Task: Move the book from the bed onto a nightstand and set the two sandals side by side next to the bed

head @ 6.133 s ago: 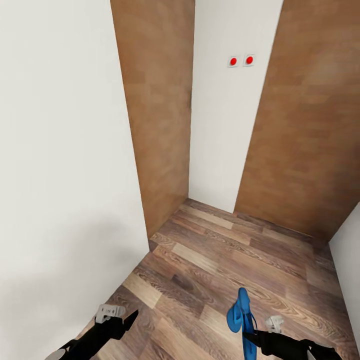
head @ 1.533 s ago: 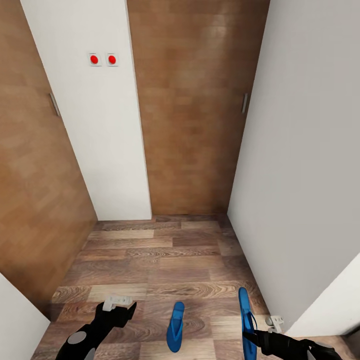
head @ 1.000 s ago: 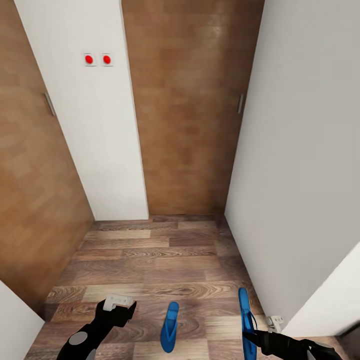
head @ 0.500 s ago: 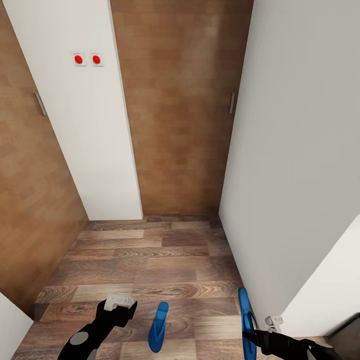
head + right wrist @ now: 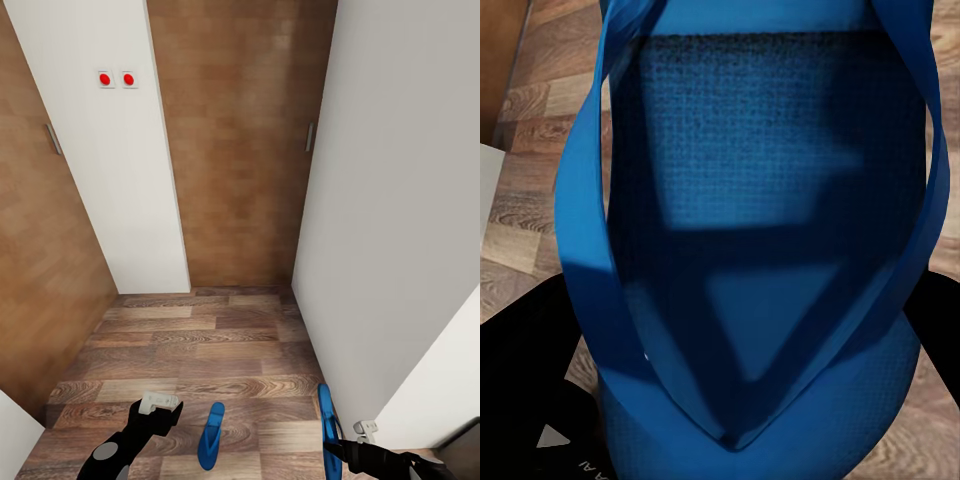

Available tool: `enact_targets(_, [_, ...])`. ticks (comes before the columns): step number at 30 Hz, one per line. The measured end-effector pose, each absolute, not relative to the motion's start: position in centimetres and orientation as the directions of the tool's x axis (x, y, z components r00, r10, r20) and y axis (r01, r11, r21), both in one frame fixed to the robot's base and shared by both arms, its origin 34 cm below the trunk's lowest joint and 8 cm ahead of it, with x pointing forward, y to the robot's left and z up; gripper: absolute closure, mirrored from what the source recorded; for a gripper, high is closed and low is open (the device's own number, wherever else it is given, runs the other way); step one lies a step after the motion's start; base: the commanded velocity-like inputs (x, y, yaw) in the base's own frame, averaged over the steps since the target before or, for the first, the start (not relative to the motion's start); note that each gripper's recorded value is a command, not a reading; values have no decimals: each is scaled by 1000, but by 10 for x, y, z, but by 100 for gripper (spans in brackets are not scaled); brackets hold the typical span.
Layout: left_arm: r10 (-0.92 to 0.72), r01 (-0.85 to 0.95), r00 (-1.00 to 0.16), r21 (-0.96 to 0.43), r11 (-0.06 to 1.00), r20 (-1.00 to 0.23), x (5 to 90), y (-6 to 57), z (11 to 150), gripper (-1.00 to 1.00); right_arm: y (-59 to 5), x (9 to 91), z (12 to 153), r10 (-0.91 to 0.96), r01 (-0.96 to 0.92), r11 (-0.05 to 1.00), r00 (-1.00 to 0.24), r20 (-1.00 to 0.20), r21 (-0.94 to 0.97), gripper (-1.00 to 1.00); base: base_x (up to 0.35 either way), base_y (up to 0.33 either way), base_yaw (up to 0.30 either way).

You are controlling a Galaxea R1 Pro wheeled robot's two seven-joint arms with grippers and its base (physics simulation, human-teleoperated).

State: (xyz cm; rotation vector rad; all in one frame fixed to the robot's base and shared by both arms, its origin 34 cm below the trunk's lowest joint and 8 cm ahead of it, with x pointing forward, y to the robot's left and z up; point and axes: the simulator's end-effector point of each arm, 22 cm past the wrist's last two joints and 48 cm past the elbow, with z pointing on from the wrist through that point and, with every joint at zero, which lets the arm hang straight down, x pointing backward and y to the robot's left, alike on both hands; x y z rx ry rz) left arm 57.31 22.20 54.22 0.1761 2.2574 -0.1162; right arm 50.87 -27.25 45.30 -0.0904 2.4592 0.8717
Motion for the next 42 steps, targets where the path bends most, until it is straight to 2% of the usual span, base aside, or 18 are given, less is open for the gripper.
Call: enact_targets(42, [88,166,-636,-25,986,-767,572,222,540,-100,-273,508,451,107,-228,791,-862,-495,568,100,0,0,0])
